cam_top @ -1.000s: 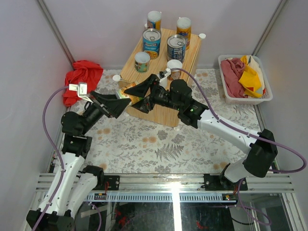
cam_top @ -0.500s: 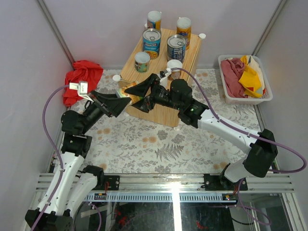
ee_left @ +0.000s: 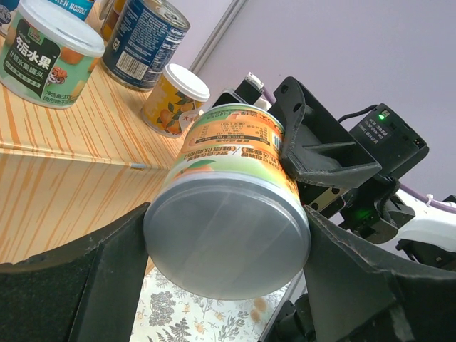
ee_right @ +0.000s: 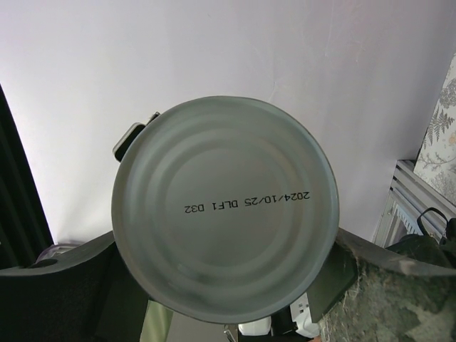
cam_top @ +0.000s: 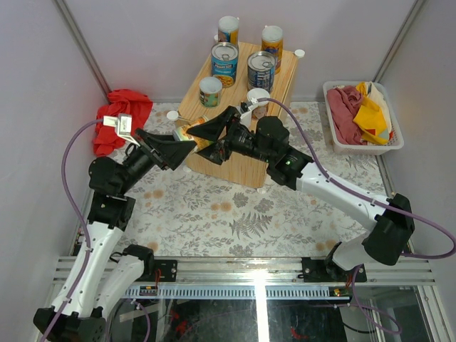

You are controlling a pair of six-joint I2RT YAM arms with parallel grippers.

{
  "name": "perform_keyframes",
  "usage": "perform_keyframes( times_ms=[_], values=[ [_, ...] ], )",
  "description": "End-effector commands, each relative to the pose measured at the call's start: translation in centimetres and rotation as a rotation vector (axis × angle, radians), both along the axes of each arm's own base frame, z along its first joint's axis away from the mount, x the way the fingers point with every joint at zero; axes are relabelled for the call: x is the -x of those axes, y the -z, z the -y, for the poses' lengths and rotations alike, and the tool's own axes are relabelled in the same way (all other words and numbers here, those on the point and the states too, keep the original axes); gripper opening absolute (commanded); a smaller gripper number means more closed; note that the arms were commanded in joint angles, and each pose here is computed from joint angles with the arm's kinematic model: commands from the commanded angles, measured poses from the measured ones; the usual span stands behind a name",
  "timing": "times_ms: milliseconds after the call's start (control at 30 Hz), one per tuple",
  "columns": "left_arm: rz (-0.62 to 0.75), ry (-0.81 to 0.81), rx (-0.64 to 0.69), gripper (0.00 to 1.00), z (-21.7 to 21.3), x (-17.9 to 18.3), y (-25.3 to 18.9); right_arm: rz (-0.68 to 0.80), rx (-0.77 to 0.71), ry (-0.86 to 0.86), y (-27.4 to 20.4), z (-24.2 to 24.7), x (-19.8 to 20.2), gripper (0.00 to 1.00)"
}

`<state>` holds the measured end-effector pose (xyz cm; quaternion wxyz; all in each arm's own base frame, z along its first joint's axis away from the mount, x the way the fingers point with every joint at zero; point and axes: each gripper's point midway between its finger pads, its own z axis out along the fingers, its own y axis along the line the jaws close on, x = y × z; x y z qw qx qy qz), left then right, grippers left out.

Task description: Place and organize the canned foods onto the counter

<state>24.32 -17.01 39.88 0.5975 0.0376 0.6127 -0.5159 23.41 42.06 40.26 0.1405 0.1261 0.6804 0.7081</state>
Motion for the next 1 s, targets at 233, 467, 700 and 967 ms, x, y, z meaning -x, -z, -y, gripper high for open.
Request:
perform_keyframes(
  times_ms=[233,467,700,967],
  values=[
    [0.027,-0.182,0.003,0.0,-2.3,-3.0,-2.3,0.207,-0.126,0.0,-7.1,3.1,2.2,0.65],
    [0.037,-0.205,0.01,0.0,-2.4,-4.0,-3.2,0.208,-0.116,0.001,-6.6,3.4,1.9,0.8],
    [0.053,-0.234,0.012,0.0,-2.8,-4.5,-3.8,0.211,-0.086,-0.004,-5.8,3.4,1.8,0.97],
    [0.074,-0.239,-0.005,0.0,-2.8,-4.5,-4.6,0.271,0.034,0.001,-4.5,3.7,1.8,0.98]
  ],
)
